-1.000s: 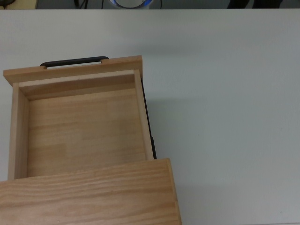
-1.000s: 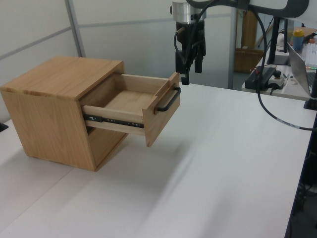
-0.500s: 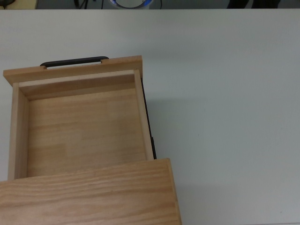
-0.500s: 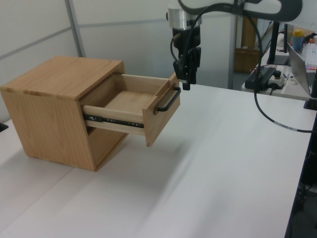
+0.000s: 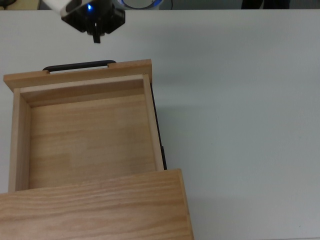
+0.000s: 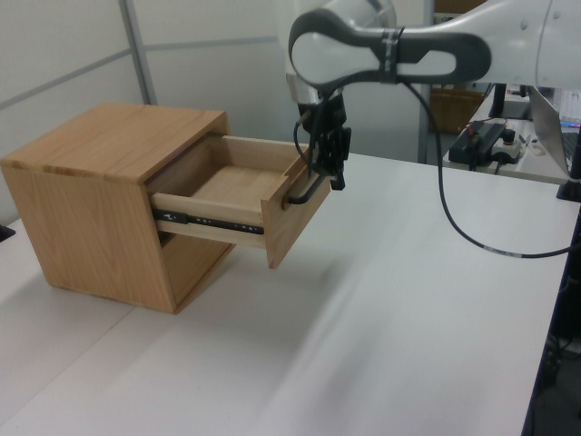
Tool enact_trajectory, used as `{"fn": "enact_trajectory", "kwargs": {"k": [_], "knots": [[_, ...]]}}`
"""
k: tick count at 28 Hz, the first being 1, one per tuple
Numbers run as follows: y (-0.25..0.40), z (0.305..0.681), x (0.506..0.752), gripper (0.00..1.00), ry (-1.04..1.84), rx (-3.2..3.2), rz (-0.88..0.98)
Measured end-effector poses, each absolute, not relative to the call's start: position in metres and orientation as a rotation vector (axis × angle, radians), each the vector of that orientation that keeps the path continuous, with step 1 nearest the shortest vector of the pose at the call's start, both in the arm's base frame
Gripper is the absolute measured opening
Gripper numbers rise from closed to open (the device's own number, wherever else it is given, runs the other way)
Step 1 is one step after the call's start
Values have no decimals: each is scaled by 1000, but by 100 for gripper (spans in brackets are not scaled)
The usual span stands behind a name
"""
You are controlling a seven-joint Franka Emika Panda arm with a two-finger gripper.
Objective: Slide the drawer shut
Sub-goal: 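Push the drawer front with the gripper into the cabinet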
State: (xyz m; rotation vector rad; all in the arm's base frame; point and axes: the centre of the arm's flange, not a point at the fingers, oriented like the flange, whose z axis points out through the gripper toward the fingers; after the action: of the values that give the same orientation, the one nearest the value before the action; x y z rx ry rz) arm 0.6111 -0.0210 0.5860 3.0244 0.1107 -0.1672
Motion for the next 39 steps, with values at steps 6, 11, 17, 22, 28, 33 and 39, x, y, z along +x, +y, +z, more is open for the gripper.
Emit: {"fn": "enact_trajectory", "kwargs": {"k": [6,11,17,22,28,33,39], "knots": [[-23,572,623,1,116,3018,-139],[-23,568,633,1,122,3020,-61],[-22,570,638,1,126,3019,-12],[-20,574,643,1,133,3017,64],[-17,573,657,1,149,3009,210],[-7,565,677,1,176,2997,364],[6,555,702,1,206,2968,596]]}}
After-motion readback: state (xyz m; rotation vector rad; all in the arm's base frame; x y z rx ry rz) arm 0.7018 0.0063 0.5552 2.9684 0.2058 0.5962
